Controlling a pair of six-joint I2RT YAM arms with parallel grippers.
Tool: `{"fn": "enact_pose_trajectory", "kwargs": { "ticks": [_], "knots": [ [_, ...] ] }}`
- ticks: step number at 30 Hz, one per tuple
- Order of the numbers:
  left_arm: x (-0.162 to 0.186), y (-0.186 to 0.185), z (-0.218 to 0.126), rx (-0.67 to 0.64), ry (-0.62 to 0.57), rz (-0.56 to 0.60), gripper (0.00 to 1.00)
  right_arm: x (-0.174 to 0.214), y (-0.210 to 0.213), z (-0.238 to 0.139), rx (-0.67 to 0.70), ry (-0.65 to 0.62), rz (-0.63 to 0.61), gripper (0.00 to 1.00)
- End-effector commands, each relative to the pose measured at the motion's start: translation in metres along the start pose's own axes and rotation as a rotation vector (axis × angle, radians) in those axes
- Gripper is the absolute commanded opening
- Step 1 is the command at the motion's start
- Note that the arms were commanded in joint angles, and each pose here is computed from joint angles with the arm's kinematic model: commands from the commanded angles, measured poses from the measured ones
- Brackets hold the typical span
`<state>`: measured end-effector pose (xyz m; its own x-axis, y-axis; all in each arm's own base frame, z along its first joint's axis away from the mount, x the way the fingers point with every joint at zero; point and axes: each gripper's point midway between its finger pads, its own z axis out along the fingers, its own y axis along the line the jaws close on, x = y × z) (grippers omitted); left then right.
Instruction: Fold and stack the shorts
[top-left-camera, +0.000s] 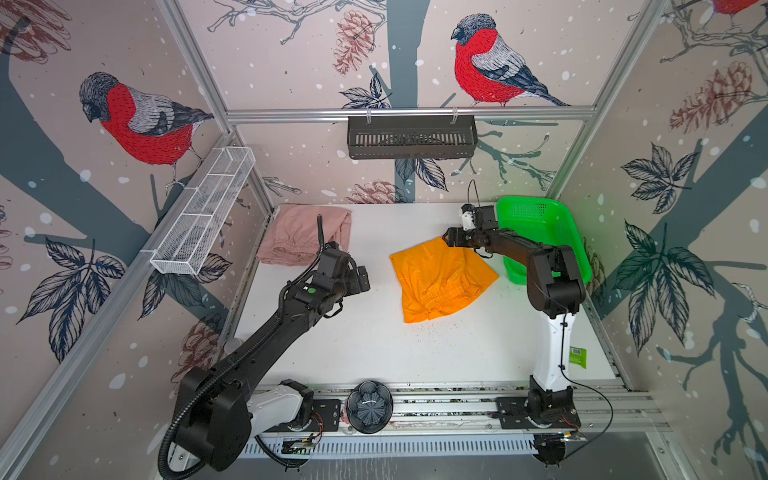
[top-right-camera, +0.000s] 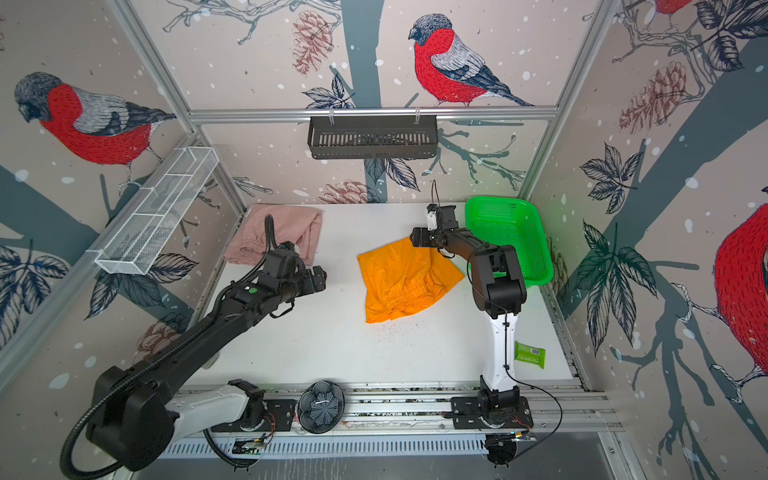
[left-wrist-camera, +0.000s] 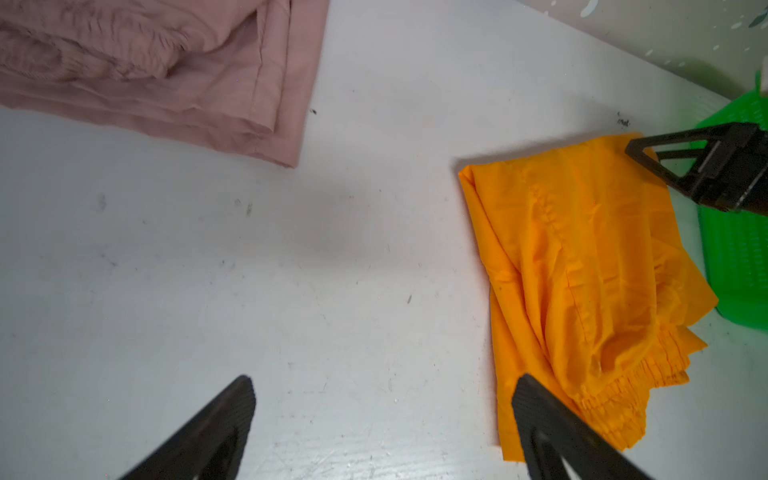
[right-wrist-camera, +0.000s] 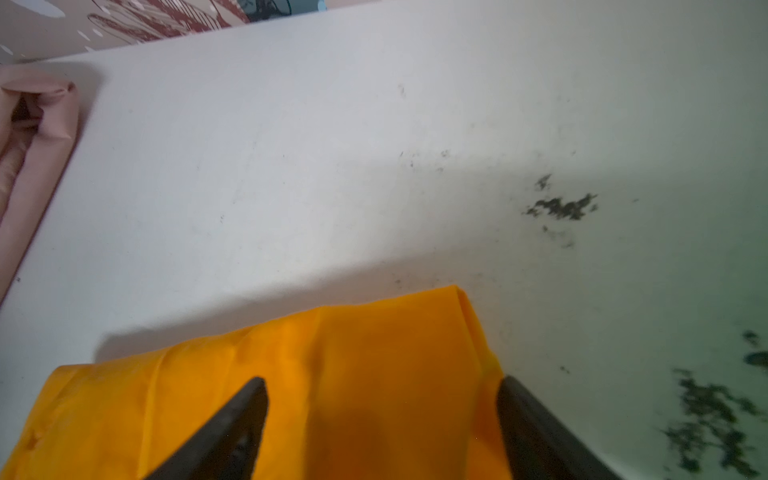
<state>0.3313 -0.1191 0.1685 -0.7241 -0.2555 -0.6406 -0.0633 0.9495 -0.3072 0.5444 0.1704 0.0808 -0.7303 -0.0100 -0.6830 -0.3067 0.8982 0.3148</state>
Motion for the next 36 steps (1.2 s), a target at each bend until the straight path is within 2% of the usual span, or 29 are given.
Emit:
{"fn": "enact_pose_trajectory", "kwargs": {
  "ticks": [1, 4, 9, 17, 21, 24, 30, 36],
  "knots": [
    [-0.028, 0.01, -0.004, -0.068, -0.033, 0.063, 0.97, -0.027, 0.022, -0.026, -0.035, -0.093, -0.035, 1.0],
    [-0.063, 0.013, -0.006, -0.099, -0.065, 0.08, 0.97, -0.033, 0.042, -0.056, -0.065, -0.14, -0.071, 0.99],
    [-0.109, 0.032, 0.016, -0.169, -0.082, 0.103, 0.97, -0.023, 0.082, -0.107, -0.147, -0.201, -0.11, 1.0],
    [-0.173, 0.072, 0.097, -0.235, -0.11, 0.196, 0.97, 0.042, 0.153, -0.172, -0.3, -0.219, -0.178, 0.99],
    [-0.191, 0.081, 0.141, -0.111, -0.07, 0.143, 0.97, 0.075, 0.178, -0.19, -0.357, -0.212, -0.187, 1.0],
    [-0.187, 0.091, 0.178, -0.115, 0.019, 0.144, 0.97, 0.086, 0.178, -0.205, -0.377, -0.24, -0.139, 0.99],
    [-0.156, 0.112, 0.235, -0.055, 0.229, 0.072, 0.97, 0.105, 0.171, -0.213, -0.369, -0.218, -0.145, 1.0],
    [-0.118, 0.129, 0.247, -0.046, 0.33, -0.006, 0.97, 0.113, 0.161, -0.21, -0.328, -0.191, -0.164, 1.0]
  ]
}}
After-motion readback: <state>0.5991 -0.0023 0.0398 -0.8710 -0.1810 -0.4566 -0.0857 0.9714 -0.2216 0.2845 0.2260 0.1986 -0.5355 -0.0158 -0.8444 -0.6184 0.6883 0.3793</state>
